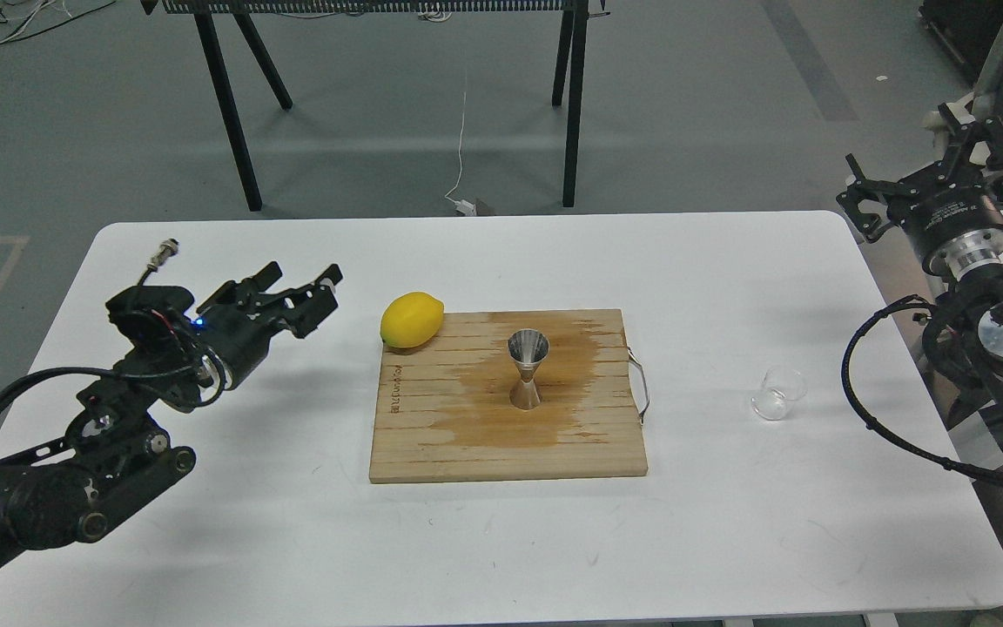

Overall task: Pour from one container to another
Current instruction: 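Open the left gripper and withdraw it to the rest pose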

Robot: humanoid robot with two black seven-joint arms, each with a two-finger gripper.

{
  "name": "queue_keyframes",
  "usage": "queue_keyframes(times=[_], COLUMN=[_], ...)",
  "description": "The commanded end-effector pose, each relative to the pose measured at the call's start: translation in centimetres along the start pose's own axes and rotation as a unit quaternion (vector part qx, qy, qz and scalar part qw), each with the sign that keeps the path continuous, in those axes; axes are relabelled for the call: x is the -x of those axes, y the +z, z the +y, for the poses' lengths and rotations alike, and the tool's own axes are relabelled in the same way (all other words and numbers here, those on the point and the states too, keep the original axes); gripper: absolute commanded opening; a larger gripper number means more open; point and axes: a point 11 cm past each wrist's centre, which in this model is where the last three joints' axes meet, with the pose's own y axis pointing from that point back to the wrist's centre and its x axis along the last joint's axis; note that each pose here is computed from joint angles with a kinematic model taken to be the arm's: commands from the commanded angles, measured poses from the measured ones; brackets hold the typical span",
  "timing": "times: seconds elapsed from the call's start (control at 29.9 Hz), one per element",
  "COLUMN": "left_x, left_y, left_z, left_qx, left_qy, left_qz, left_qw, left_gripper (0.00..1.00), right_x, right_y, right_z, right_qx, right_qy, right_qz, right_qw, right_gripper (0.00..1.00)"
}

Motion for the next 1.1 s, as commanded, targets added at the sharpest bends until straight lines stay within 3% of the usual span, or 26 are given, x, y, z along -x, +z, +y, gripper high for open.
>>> queue_keyframes(times=[0.0, 0.13, 0.37, 0.5, 0.77, 1.07], left_x=[-3.1, -6.5, -10.7, -12.3, -15.4, -15.6], left_y=[-0.8, -1.1, -2.9, -5.6, -6.9, -6.7], left_z=[-0.4, -1.1, -1.9, -2.0, -1.9, -2.1], left_qx=[-0.031, -0.032, 0.005, 0.006, 0.062, 0.063], left_qy=[0.043, 0.072, 0.067, 0.074, 0.089, 0.087], left_qz=[0.140, 0.282, 0.514, 0.567, 0.646, 0.642], left_qw=[0.989, 0.956, 0.855, 0.820, 0.755, 0.759], left_gripper=[0.98, 0.98, 0.98, 0.98, 0.99, 0.99], right_x=[0.2, 0.3, 1.1, 2.3, 3.0, 1.5], right_y=[-0.1, -0.2, -0.1, -1.1, -1.8, -2.0], right_z=[-0.1, 0.0, 0.0, 0.2, 3.1, 10.6], right_qx=[0.000, 0.003, 0.021, 0.031, 0.059, 0.058], right_qy=[-0.003, -0.008, -0.022, -0.041, -0.065, -0.056], right_qz=[0.001, 0.006, 0.030, 0.060, 0.099, 0.072], right_qw=[1.000, 1.000, 0.999, 0.997, 0.991, 0.994], right_gripper=[0.99, 0.99, 0.99, 0.99, 0.99, 0.99])
